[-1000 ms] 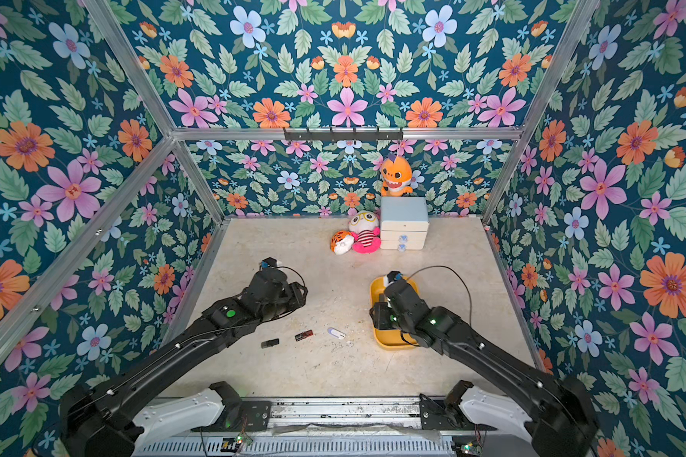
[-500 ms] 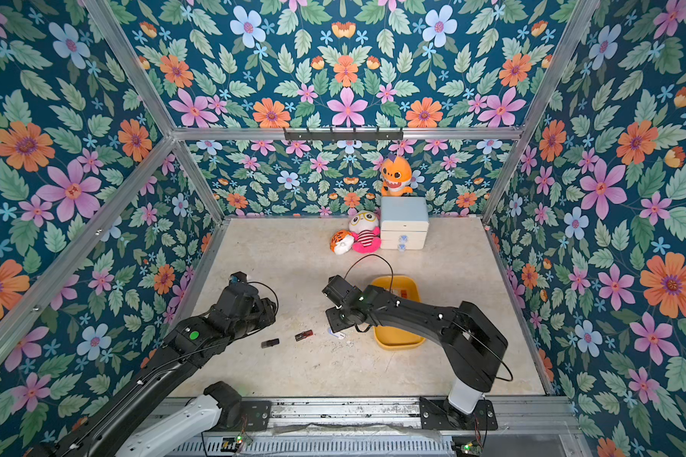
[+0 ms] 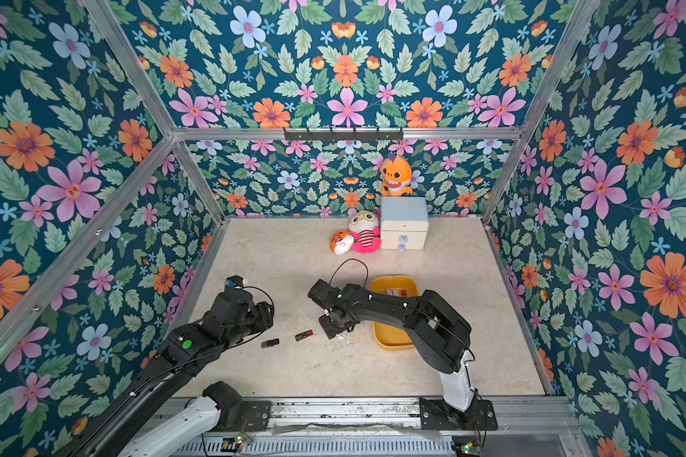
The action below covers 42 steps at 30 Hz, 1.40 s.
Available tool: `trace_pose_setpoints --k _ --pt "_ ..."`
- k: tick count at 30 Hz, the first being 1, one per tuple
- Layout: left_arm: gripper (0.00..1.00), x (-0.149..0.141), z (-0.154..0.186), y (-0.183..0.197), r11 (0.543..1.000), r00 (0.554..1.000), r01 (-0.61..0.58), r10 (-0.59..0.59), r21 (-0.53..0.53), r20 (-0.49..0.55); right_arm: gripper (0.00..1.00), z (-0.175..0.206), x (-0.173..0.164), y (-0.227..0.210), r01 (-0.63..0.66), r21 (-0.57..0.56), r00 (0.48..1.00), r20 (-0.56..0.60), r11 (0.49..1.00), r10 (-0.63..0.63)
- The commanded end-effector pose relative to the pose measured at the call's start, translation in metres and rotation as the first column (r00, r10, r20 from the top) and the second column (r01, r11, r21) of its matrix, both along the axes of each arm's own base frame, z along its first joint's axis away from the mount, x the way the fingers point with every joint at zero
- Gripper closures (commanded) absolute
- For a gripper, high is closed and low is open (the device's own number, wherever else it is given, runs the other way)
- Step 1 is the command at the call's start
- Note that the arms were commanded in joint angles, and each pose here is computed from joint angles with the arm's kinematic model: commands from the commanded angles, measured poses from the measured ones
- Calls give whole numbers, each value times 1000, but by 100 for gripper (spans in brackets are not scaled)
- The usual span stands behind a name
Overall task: Put the usb flash drive into the storage box
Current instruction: Pick up the USB flash from the center of the board, then place the USB flash in the storage box.
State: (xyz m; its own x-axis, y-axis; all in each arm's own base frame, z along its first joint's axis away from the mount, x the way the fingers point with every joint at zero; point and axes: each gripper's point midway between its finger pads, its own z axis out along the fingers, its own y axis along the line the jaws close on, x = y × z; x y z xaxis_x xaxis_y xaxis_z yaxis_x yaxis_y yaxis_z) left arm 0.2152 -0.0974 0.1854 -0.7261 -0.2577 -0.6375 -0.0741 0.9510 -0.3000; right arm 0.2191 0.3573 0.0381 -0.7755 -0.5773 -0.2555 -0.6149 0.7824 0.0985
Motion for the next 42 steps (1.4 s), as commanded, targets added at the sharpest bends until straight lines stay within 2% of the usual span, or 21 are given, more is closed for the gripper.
trace_pose_setpoints --k 1,12,25,28,34,39,42 --pt "37 2 3 -2 1000 1000 8 -8 -5 17 48 -6 -6 -4 -29 -30 999 -21 999 28" --pt "35 2 2 -4 1000 1000 16 -16 -10 19 56 -21 -17 -8 -51 -49 997 -66 997 48" --pt "34 3 0 -4 1000 1000 18 -18 -6 13 85 -28 -16 -10 -45 -93 998 -39 995 42" --pt "34 3 -1 -4 1000 1000 18 -18 -5 10 90 -13 -10 -2 -21 -47 1000 -7 999 20" --pt "34 3 -2 -5 1000 1000 18 -18 -5 7 95 42 1 7 20 68 998 66 997 -24" --pt "34 3 -3 -6 1000 1000 21 -21 -8 7 96 83 11 -29 142 146 985 81 979 -155" --pt "34 4 -5 -8 1000 1000 30 -30 -7 -3 98 111 21 -69 266 233 955 66 935 -288"
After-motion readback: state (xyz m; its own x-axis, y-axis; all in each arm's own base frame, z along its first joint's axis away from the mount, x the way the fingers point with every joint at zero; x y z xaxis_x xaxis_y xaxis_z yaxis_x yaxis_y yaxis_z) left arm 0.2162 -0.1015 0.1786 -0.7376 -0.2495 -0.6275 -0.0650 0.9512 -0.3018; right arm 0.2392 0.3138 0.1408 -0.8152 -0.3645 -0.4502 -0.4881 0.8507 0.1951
